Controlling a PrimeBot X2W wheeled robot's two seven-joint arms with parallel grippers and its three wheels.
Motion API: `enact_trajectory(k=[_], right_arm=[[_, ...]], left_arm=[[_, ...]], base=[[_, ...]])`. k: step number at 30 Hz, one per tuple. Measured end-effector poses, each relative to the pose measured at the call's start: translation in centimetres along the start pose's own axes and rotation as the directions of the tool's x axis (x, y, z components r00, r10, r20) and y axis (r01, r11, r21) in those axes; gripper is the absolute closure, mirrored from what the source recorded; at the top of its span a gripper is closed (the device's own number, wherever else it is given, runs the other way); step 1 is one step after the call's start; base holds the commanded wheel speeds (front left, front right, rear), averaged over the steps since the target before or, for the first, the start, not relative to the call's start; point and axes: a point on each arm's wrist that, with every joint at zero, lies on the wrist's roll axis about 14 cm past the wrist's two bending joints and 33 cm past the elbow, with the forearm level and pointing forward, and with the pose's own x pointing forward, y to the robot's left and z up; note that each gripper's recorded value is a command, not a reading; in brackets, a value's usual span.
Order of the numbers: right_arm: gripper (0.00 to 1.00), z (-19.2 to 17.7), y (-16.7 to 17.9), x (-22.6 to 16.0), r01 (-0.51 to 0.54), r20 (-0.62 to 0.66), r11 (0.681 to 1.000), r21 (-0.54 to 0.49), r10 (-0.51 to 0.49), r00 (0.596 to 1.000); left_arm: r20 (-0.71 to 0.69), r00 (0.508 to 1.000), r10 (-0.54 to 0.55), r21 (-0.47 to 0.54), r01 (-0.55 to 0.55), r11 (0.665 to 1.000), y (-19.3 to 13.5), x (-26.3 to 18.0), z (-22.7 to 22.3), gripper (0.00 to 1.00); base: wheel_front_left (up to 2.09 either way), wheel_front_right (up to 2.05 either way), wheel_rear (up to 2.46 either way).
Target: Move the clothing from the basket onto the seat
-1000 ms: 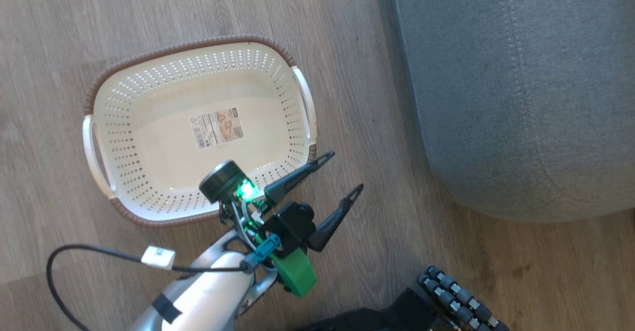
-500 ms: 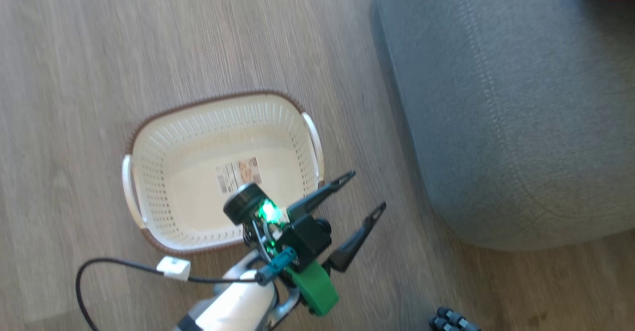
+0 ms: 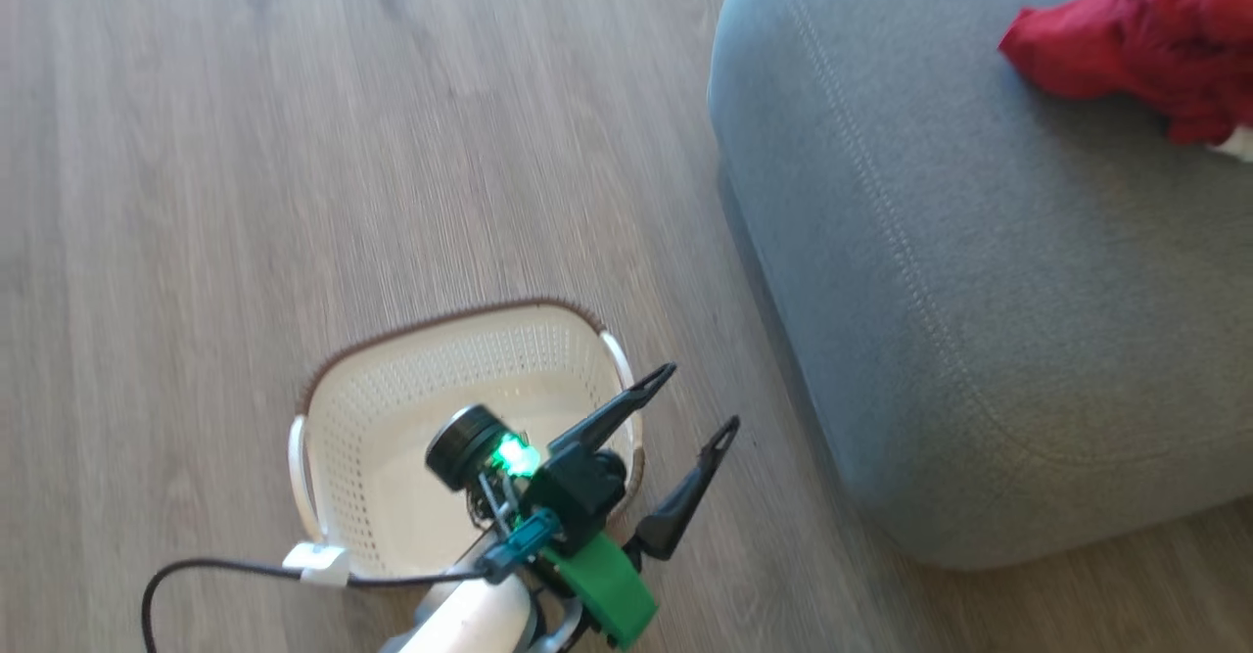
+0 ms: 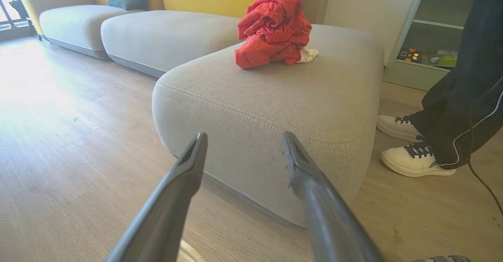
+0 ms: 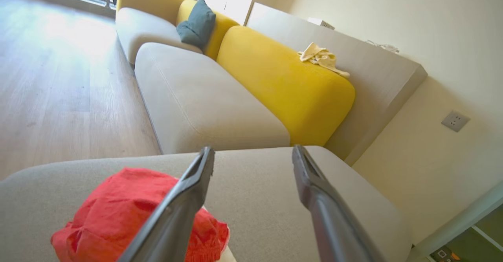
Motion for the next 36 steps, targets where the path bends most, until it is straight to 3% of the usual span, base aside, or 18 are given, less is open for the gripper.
enact_trajectory(k=[3,6,7,10,16,21,25,32,36], right_arm=[[0.00,5.4,-2.2,-0.9,0.035,0.149,0.998,0.055,-0.042,0.988],[0.00,10.7,-3.6,-2.0,0.044,0.309,0.992,0.121,-0.080,0.948],[0.00,10.7,-3.6,-2.0,0.044,0.309,0.992,0.121,-0.080,0.948],[0.00,14.0,-3.4,-3.7,0.003,0.431,0.984,0.176,-0.080,0.899],[0.00,13.4,2.0,-6.4,-0.185,0.521,0.956,0.230,0.039,0.852],[0.00,14.4,7.5,-9.5,-0.372,0.611,0.891,0.259,0.147,0.778],[0.00,14.6,12.0,-12.6,-0.513,0.662,0.825,0.236,0.250,0.707],[0.00,10.5,18.4,-15.3,-0.628,0.606,0.708,0.324,0.354,0.712],[0.00,8.0,23.0,-17.5,-0.688,0.554,0.638,0.345,0.454,0.698]], left_arm=[[0.018,1.000,0.020,0.019,-0.020,1.000,-0.4,-0.8,1.1,0.00],[0.046,0.998,0.050,0.038,-0.051,0.998,0.0,-1.2,2.4,0.00],[0.046,0.998,0.050,0.038,-0.051,0.998,0.0,-1.2,2.4,0.00],[0.066,0.993,0.097,0.029,-0.099,0.995,0.8,-2.0,3.2,0.00],[0.093,0.975,0.200,-0.001,-0.201,0.980,2.7,-3.9,4.1,0.00],[0.119,0.944,0.307,-0.029,-0.306,0.952,5.0,-6.1,5.0,0.00],[0.135,0.895,0.424,-0.027,-0.425,0.905,7.7,-8.4,5.5,0.00],[0.168,0.760,0.628,-0.008,-0.636,0.771,12.0,-13.2,6.7,0.00],[0.162,0.692,0.703,0.023,-0.715,0.698,12.8,-15.9,6.4,0.00]], base=[[0.00,0.00,0.00],[0.00,0.00,0.00],[0.00,0.00,0.00],[0.00,0.00,0.00],[0.00,0.00,0.00],[0.00,0.00,0.00],[0.00,0.00,0.00],[0.00,0.00,0.00],[0.00,0.00,0.00]])
